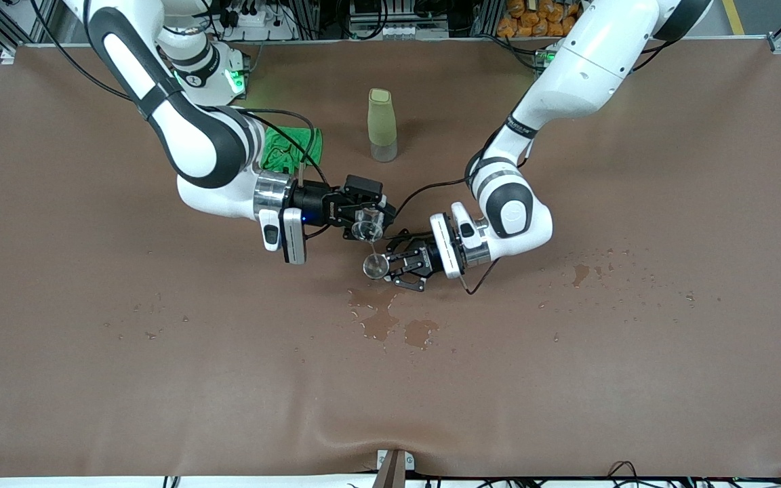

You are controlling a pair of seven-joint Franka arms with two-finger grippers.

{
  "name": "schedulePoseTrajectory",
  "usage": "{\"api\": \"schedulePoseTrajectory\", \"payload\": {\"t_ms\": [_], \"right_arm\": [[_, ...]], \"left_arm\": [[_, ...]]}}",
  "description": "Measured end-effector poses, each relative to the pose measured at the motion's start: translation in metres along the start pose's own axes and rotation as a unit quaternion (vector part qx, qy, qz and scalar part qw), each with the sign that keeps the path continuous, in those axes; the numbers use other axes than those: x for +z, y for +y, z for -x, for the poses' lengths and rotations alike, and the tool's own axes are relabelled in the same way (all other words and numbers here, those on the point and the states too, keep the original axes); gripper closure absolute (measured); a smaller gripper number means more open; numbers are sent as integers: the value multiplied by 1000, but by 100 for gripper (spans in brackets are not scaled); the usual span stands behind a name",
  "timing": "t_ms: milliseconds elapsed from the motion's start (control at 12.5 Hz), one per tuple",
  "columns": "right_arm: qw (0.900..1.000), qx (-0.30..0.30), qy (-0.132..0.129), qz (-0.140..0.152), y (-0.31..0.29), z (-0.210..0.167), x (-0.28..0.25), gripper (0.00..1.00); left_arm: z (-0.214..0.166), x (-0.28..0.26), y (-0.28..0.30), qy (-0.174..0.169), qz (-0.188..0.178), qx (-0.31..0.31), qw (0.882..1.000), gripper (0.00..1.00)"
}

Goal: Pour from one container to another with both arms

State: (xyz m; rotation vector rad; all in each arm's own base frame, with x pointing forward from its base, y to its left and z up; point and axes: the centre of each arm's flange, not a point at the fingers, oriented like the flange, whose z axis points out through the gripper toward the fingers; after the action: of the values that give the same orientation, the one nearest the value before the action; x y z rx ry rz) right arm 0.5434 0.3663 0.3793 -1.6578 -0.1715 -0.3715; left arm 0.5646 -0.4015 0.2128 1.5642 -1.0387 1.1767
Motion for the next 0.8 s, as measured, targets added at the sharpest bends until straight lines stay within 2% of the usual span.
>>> {"api": "schedulePoseTrajectory", "payload": {"t_ms": [798], "right_arm": [[999, 48, 4, -1, 0, -3, -2, 84]], "left_arm": [[2, 1, 1, -2, 1, 28, 1000, 79]]}}
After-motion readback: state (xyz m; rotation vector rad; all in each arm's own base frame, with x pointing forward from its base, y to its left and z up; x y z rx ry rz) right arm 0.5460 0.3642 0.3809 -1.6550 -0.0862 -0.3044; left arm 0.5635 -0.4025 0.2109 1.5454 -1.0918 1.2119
